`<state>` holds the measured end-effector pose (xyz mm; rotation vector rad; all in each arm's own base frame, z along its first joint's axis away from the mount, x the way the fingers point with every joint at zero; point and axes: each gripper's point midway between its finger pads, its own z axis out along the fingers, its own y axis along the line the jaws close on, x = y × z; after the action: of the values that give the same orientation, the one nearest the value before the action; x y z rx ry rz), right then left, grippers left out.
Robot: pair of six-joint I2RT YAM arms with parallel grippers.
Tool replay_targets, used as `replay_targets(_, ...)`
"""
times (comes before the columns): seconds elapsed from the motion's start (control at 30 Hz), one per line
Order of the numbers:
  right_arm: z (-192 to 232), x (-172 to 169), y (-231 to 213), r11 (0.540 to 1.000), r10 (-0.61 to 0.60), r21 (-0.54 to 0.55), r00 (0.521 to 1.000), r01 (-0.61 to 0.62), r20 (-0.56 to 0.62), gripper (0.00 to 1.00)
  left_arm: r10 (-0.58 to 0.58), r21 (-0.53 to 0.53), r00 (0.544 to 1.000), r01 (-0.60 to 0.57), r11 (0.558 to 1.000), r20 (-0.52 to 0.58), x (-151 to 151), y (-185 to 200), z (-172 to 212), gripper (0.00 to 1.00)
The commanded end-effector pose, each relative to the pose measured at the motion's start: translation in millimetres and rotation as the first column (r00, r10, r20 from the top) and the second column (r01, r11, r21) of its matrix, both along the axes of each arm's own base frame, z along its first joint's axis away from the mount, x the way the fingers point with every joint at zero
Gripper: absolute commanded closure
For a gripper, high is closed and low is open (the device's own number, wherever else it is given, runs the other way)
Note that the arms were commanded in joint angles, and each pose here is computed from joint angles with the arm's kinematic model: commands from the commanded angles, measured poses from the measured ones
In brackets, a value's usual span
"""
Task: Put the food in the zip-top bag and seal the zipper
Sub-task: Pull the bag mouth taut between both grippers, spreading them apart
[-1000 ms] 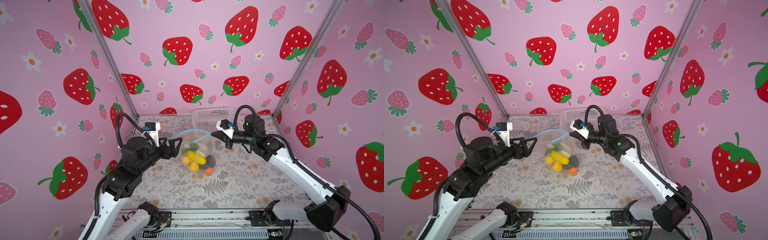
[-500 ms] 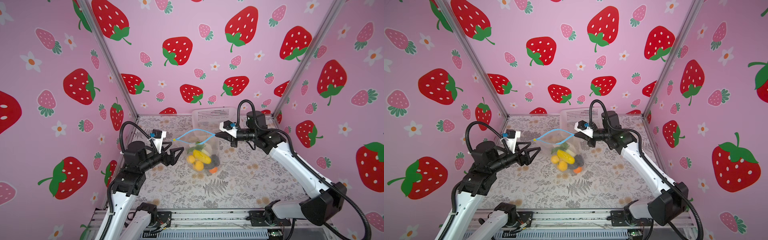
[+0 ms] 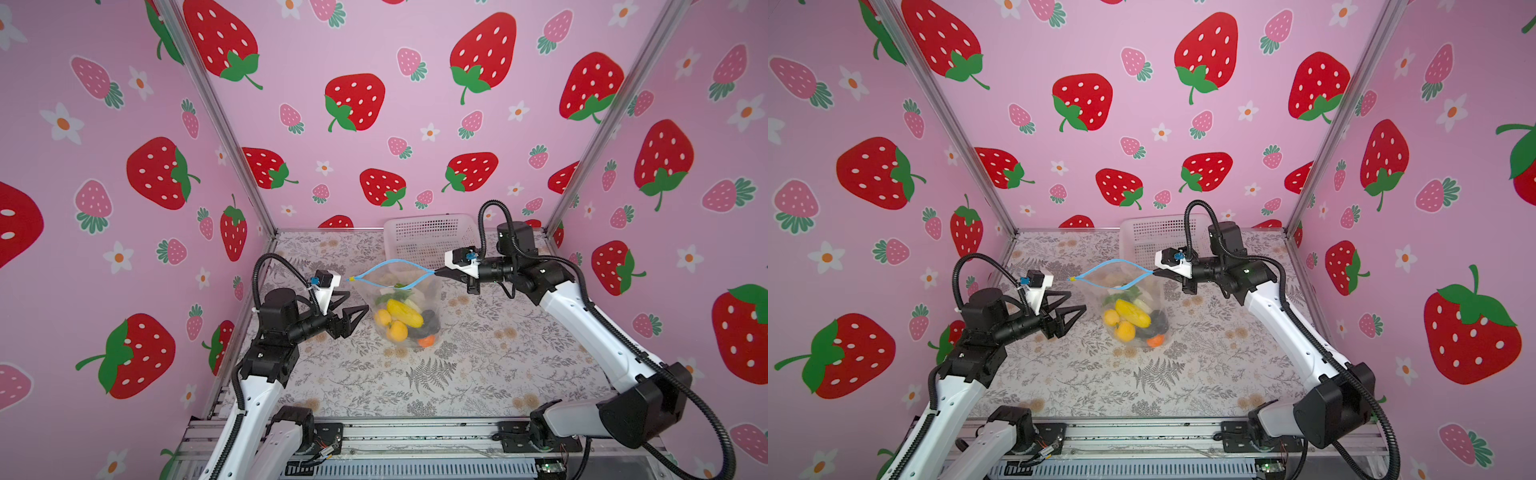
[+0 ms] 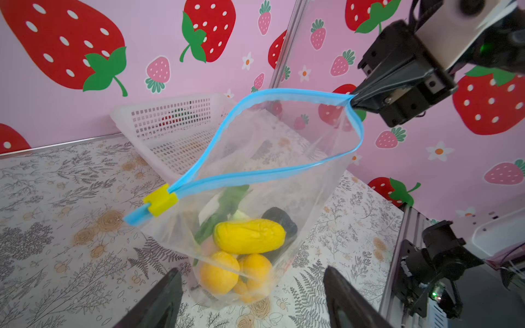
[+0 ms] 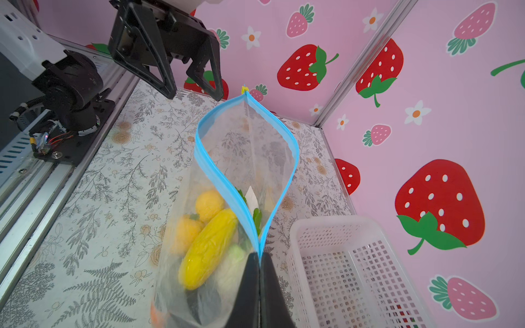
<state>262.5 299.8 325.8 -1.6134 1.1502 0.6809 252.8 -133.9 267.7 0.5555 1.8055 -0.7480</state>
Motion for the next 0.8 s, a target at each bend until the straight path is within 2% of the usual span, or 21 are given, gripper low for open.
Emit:
replay_targets(0.0, -8, -7, 2, 0.998, 0.071, -0.001, 0.997, -0.071, -0.008, 1.0, 0.063, 0.008, 0.988, -0.065, 0.998, 0.138, 13, 15, 15, 0.2)
replay_targets(0.17, -15, -3, 2, 0.998, 0.066, -0.011, 0.997, -0.066, -0.027, 1.0, 0.091, -0.02, 0.991, -0.089, 0.996, 0.101, 37, 29, 9, 0.21)
replay_targets(0.43, -13, 0, -3, 0.998, 0.07, 0.002, 0.997, -0.07, -0.023, 1.0, 0.005, -0.055, 0.996, 0.0, 0.999, 0.094, 63, 20, 21, 0.24)
replay_targets(0.77, -1, 5, -9, 0.997, 0.071, 0.009, 0.997, -0.07, -0.023, 1.0, -0.06, -0.074, 0.994, 0.066, 0.995, 0.09, 73, 10, 20, 0.32)
